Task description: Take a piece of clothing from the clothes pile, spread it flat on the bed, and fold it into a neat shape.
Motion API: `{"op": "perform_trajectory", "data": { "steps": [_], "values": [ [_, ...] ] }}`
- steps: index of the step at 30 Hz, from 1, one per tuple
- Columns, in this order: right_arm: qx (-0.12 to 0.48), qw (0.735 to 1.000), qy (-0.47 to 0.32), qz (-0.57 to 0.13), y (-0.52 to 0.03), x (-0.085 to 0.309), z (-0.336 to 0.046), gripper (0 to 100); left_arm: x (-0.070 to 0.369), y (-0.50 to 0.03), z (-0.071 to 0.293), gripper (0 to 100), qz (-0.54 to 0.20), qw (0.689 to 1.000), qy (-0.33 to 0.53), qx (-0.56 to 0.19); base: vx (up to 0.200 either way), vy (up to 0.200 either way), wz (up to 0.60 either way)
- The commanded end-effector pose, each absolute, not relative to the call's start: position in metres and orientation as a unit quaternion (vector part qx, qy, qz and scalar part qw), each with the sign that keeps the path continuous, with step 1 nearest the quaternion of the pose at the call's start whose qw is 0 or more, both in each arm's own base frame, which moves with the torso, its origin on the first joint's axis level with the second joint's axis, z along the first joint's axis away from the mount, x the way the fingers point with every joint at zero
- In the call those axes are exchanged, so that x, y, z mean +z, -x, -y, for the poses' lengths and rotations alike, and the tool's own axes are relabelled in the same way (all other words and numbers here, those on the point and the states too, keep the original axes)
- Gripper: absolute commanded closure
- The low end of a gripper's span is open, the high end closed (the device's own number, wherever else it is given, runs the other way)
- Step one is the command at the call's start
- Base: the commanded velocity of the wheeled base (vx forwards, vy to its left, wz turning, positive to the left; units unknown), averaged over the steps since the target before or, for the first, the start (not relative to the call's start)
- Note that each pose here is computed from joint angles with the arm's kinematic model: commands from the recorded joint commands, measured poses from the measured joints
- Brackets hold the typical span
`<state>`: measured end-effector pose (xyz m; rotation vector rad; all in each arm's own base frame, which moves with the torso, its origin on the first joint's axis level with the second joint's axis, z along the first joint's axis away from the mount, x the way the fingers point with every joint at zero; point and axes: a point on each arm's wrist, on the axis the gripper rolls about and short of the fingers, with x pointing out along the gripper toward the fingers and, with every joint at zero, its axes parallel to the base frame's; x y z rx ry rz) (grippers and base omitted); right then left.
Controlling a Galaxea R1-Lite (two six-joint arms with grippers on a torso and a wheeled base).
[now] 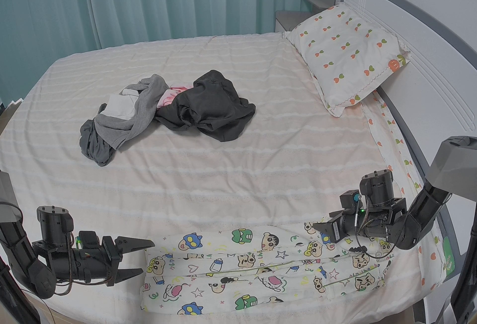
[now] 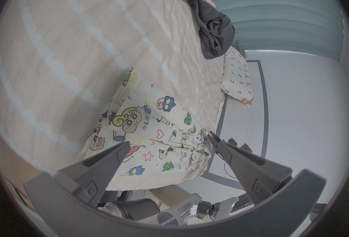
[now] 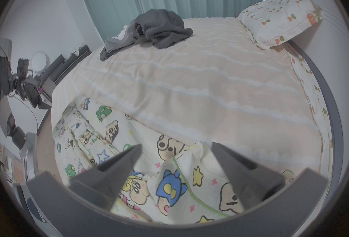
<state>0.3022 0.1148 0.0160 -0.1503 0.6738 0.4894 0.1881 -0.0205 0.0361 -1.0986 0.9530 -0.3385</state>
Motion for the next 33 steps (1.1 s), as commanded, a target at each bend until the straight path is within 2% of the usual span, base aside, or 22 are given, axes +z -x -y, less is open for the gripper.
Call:
{"op": "perform_trajectory", "data": {
  "steps": [1,6,10,15,16,18,21,27,33],
  "values": [
    [0.235,0.922,0.053,-0.304,-0.295,0.029,-0.114,0,0.035,-0.185,0.020,0,-0.438,0.731,0.501,-0.151,0.000,0.000,0.00],
    [0.201,0.939,-0.025,-0.277,-0.272,0.064,-0.092,0,0.036,-0.185,0.022,0,-0.436,0.738,0.490,-0.159,0.000,0.000,0.00],
    [0.175,0.938,-0.094,-0.285,-0.244,0.075,-0.072,0,0.038,-0.183,0.023,0,-0.438,0.739,0.485,-0.164,0.000,0.000,0.00],
    [0.178,0.906,-0.201,-0.328,-0.211,0.069,-0.057,0,0.037,-0.182,0.023,0,-0.445,0.734,0.489,-0.159,0.000,0.000,0.00],
    [0.178,0.906,-0.201,-0.328,-0.211,0.069,-0.057,0,0.037,-0.182,0.023,0,-0.445,0.734,0.489,-0.159,0.000,0.000,0.00],
    [0.188,0.890,-0.265,-0.320,-0.202,0.068,-0.056,0,0.037,-0.180,0.023,0,-0.449,0.728,0.495,-0.153,0.000,0.000,0.00],
    [0.207,0.884,-0.282,-0.309,-0.198,0.064,-0.055,0,0.042,-0.178,0.023,0,-0.446,0.722,0.507,-0.148,0.000,0.000,0.00],
    [0.211,0.878,-0.279,-0.327,-0.197,0.044,-0.058,0,0.042,-0.178,0.022,0,-0.445,0.720,0.512,-0.145,-0.200,0.000,0.00],
    [0.212,0.875,-0.283,-0.331,-0.203,0.028,-0.059,0,0.042,-0.178,0.022,0,-0.443,0.722,0.512,-0.143,0.000,0.000,0.00]
  ]
}}
